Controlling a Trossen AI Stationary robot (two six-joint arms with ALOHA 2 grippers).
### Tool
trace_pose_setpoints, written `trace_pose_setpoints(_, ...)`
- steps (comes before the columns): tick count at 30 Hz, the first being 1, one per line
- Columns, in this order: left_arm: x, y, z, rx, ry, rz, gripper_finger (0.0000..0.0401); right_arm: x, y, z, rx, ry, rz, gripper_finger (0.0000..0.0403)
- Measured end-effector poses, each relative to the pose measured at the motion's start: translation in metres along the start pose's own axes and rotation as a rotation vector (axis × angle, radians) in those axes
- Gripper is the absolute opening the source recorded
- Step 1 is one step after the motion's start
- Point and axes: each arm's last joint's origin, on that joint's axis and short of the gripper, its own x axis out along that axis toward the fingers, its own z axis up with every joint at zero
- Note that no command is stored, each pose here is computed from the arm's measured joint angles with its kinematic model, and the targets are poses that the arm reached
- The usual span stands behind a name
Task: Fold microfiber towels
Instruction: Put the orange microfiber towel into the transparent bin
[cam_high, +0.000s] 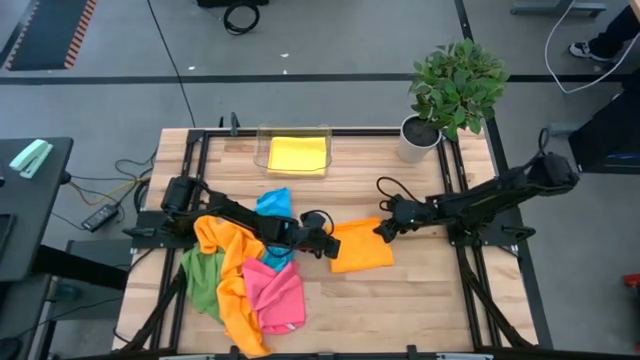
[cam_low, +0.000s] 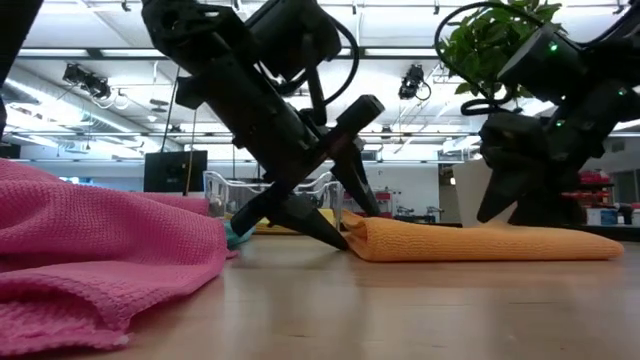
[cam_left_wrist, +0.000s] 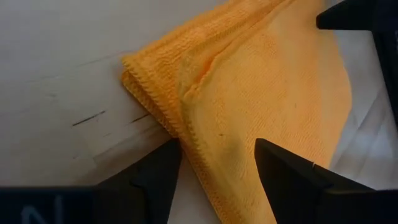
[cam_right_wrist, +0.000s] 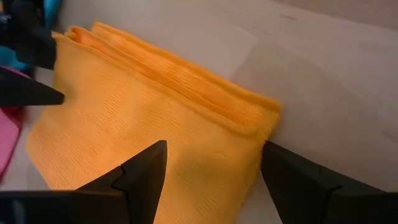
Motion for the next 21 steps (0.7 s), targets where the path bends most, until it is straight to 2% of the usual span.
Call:
trace_pose_setpoints(3, 0.003, 0.002, -0.001, 0.005, -0.005, 0.013, 0.0196, 0.006, 0.002, 0.000, -0.006, -0.012, 0.020, 0.0257)
trace_pose_setpoints(6, 0.003, 0.004, -0.001, 0.003, -0.001, 0.031, 0.0165, 0.010, 0.000, -0.001, 0.004, -0.005, -0.003, 0.0229)
trace_pose_setpoints(9, 0.004, 0.007, -0.001, -0.007, -0.008, 0.052, 0.0126, 0.010, -0.001, -0.002, -0.016, -0.007, -0.022, 0.0177)
trace_pose_setpoints(16, 0.005, 0.009, -0.001, 0.026, -0.041, 0.068, 0.0025, 0.010, -0.003, -0.003, -0.047, -0.026, -0.051, 0.0025)
trace_pose_setpoints(18, 0.005, 0.005, -0.003, 0.100, -0.052, 0.026, 0.0012, 0.010, -0.003, -0.003, -0.056, -0.025, -0.051, 0.0011)
trace_pose_setpoints(21, 0.002, -0.004, -0.009, 0.193, -0.080, -0.042, 0.0015, 0.010, -0.003, -0.003, -0.057, -0.025, -0.051, 0.0016)
